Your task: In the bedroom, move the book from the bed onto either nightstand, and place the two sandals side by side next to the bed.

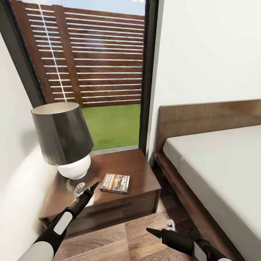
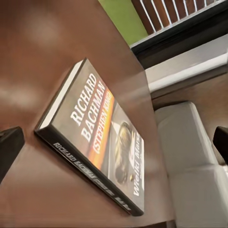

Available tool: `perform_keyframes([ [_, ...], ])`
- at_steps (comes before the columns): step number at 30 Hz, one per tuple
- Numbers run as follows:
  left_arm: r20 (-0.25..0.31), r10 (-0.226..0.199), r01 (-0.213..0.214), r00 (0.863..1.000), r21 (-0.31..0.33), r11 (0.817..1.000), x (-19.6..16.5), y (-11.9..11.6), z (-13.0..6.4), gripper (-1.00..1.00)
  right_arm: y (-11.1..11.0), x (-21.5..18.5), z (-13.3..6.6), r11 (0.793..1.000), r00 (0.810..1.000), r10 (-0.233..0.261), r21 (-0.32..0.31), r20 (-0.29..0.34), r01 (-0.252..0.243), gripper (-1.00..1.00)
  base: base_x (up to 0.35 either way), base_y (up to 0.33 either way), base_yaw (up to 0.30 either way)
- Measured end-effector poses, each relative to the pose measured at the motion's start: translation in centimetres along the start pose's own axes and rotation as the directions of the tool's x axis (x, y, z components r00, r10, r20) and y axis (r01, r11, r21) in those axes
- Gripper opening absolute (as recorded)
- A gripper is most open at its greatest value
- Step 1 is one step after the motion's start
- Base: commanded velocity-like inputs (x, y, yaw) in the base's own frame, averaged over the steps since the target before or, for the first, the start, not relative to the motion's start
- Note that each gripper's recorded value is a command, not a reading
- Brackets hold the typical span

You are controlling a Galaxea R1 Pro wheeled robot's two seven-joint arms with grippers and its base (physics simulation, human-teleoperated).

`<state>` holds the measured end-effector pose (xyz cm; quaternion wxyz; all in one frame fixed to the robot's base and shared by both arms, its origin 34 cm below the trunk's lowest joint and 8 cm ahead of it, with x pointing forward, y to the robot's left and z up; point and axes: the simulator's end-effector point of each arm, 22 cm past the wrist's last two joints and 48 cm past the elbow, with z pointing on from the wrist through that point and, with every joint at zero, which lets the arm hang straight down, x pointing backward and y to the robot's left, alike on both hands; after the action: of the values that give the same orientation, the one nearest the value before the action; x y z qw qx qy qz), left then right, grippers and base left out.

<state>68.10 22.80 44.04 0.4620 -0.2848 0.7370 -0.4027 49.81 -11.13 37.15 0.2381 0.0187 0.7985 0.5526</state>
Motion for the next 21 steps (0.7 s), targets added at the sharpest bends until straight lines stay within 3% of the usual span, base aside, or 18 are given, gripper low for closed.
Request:
perform_keyframes([
  [15,0.003,0.002,-0.002,1.000,0.003,1.000,-0.19,-0.17,-0.05,1.00,0.12,-0.11,-0.02,1.000,1.000,-0.003,0.000,0.001,0.003,1.00,0.000,0.000,0.221],
  [21,0.003,0.001,-0.001,1.000,0.002,1.000,-0.15,-0.18,-0.03,1.00,0.08,-0.01,-0.02,1.000,1.000,-0.001,0.001,-0.002,0.001,1.00,-0.064,-0.012,0.119],
])
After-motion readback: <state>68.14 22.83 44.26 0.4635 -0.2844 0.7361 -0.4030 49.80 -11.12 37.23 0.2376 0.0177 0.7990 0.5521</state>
